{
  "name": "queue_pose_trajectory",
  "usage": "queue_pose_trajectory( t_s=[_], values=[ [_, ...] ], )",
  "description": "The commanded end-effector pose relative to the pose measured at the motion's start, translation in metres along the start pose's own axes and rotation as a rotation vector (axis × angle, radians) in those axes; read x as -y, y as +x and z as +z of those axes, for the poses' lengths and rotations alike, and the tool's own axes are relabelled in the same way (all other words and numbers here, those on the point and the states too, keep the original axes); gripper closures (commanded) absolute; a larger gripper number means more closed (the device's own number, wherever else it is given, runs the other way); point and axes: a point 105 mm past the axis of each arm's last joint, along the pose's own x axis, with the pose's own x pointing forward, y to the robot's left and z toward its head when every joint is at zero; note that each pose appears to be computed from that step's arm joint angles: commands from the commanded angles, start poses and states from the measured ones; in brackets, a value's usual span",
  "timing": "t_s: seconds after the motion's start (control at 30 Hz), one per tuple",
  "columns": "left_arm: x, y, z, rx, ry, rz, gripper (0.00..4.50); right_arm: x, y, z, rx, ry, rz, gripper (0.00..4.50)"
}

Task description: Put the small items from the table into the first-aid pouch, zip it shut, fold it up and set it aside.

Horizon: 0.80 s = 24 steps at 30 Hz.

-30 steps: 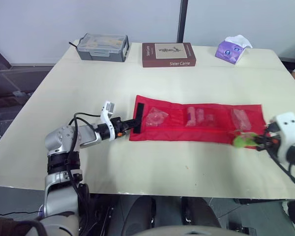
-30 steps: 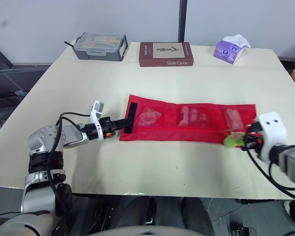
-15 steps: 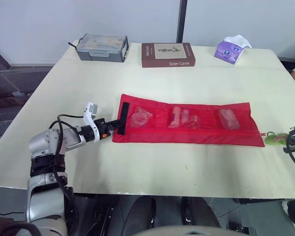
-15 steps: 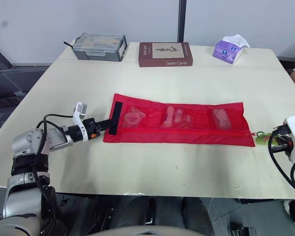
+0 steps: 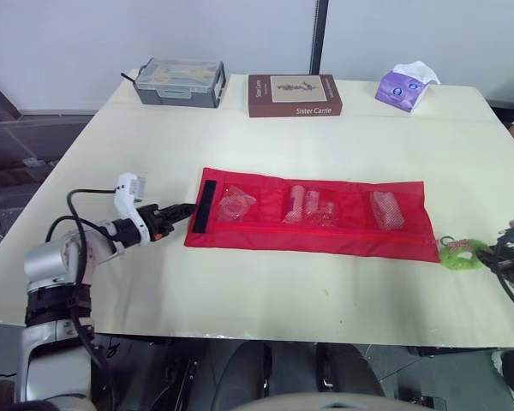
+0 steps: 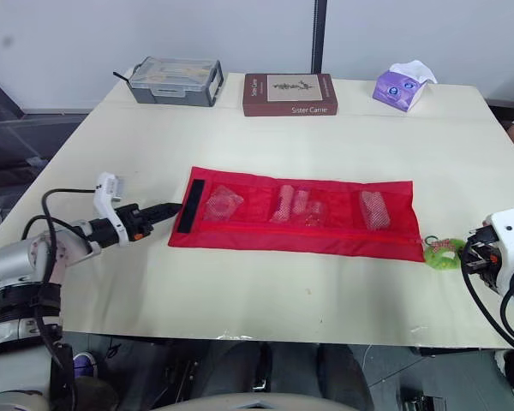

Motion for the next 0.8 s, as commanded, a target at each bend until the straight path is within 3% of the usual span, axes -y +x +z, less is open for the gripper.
queue_pose_trajectory(
  t_s=[0.03,0.1,0.13,0.3,0.43,0.63,0.8],
  values=[
    [0.031,-0.016,0.047,0.130,0.124,-0.086,1.34,-0.001,-0.030,0.032,0.210,-0.041,0.070,1.23],
    [0.049,-0.015,0.054,0.155,0.163,-0.147,0.25,-0.010,-0.039,0.041,0.304,-0.032,0.139,0.08],
    [0.067,-0.014,0.055,0.151,0.228,-0.217,0.11,-0.019,-0.044,0.049,0.367,-0.013,0.193,0.02],
    [0.140,-0.004,0.039,0.144,0.421,-0.503,0.11,-0.056,-0.044,0.048,0.433,0.118,0.401,0.02],
    [0.178,-0.005,0.010,0.085,0.535,-0.714,0.11,-0.079,-0.026,0.025,0.361,0.308,0.427,0.02],
    [0.185,-0.009,-0.011,0.031,0.600,-0.830,0.11,-0.103,-0.009,-0.023,0.186,0.597,0.387,0.02],
    [0.188,-0.005,-0.015,0.030,0.618,-0.863,0.11,-0.088,0.012,-0.038,0.123,0.736,0.243,0.02]
  ],
)
